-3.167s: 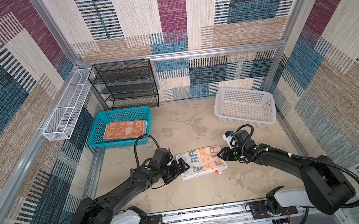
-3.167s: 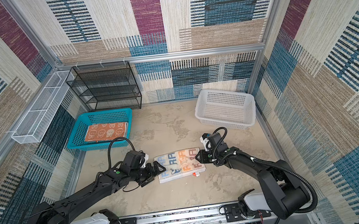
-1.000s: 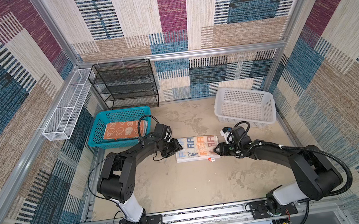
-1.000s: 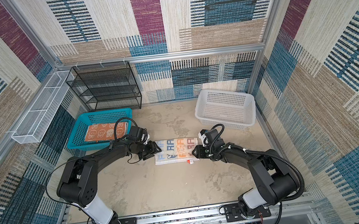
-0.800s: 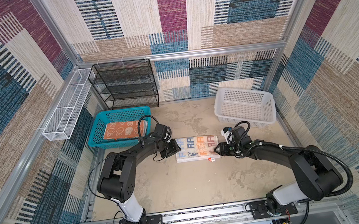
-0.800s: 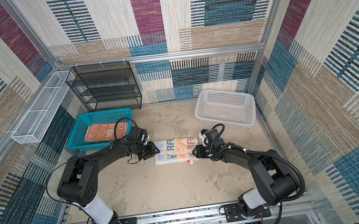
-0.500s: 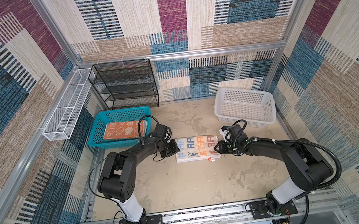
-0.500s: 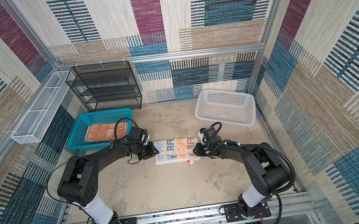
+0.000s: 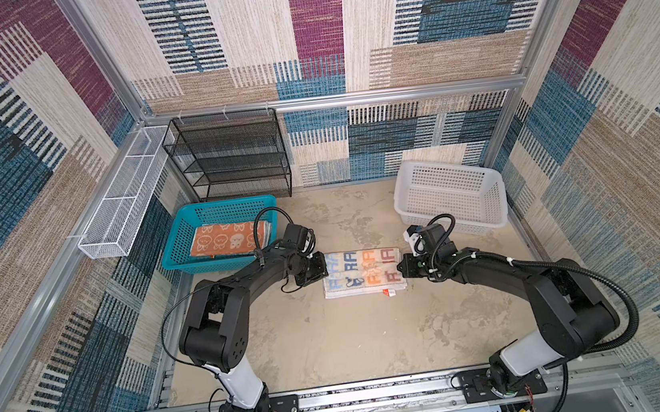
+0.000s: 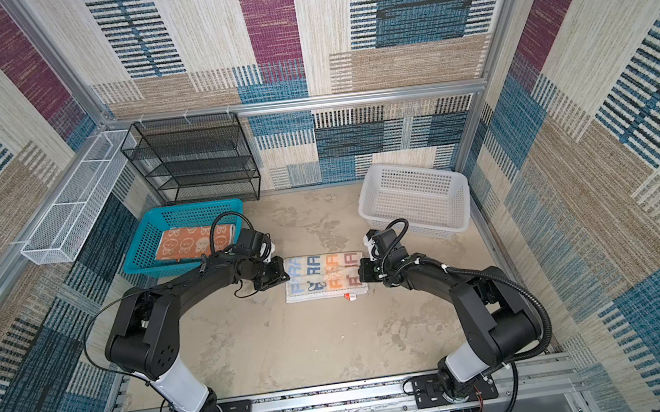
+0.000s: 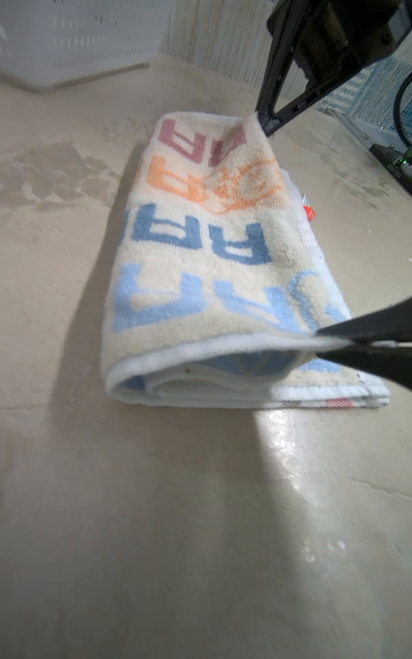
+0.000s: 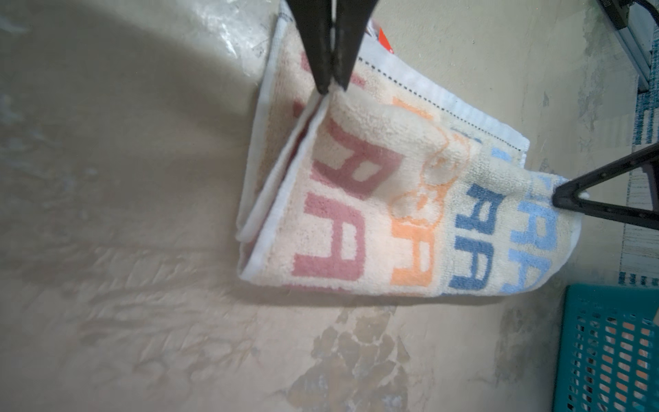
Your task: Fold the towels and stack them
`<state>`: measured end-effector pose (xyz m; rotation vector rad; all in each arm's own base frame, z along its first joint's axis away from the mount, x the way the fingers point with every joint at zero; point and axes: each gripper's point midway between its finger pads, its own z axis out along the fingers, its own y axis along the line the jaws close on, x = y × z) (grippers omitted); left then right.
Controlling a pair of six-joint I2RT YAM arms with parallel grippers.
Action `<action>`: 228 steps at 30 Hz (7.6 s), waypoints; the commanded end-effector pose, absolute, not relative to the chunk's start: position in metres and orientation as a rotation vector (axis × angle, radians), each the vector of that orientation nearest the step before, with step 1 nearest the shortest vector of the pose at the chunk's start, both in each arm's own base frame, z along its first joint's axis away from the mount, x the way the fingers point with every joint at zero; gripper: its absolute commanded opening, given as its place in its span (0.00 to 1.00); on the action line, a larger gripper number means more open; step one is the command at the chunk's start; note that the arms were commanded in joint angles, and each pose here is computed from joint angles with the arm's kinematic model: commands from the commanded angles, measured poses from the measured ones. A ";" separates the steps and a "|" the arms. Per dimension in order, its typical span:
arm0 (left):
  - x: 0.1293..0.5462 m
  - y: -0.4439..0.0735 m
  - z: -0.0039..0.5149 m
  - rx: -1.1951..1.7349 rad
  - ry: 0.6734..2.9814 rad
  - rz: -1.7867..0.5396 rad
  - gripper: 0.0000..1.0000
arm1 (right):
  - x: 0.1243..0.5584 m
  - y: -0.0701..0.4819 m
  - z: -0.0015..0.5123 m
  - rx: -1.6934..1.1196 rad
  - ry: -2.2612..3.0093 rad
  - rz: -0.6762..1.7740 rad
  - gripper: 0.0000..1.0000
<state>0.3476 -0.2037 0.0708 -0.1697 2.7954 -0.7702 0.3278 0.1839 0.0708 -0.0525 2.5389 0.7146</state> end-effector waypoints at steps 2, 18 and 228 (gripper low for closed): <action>0.345 -0.202 0.091 -0.111 2.780 -0.758 0.00 | 0.327 0.180 0.087 -0.057 2.507 0.693 0.00; 0.281 -0.204 0.032 -0.171 2.908 -0.876 0.00 | 0.282 0.172 0.037 -0.035 2.611 0.741 0.00; 0.440 0.026 0.163 -0.154 2.291 0.039 1.00 | 0.400 0.095 0.205 0.096 1.959 -0.076 0.99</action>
